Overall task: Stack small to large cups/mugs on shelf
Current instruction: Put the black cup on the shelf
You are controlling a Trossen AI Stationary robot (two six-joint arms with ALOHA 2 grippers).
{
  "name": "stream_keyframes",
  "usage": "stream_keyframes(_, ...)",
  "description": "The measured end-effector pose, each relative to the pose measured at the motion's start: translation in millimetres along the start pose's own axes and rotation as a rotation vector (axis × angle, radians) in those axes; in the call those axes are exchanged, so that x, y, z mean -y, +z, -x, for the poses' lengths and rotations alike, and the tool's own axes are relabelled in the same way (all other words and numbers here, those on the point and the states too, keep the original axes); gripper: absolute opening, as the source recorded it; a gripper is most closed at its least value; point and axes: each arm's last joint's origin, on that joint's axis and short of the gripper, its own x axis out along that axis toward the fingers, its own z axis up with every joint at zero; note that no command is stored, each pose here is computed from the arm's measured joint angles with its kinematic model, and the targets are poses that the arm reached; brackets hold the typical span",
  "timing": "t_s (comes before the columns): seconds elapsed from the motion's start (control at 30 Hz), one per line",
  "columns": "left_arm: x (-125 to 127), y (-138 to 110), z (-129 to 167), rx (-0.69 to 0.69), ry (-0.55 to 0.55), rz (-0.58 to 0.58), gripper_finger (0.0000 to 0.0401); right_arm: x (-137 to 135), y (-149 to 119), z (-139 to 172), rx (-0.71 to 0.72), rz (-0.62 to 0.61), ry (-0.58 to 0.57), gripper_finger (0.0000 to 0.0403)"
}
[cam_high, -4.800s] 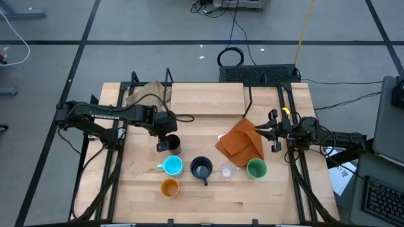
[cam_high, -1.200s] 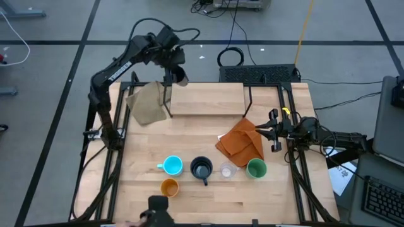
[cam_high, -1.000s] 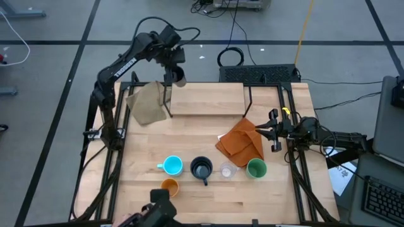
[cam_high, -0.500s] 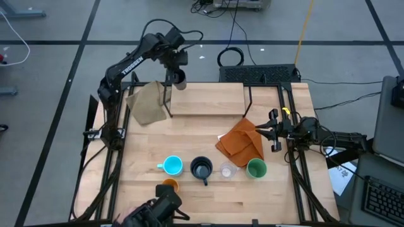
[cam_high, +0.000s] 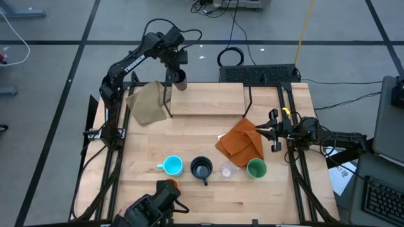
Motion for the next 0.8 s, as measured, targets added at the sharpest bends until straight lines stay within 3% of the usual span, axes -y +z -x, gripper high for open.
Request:
stream_keyframes(0.27,-5,-3,-13,-0.043,-0.005,0.009,0.0,0,0,0,0.0,0.001,0.0,0.0061)
stream_keyframes(0.8,-13,-5,-12,0.034,-0.027,0.028,0.0,0,0,0,0.0,0.01,0.0,0.0061)
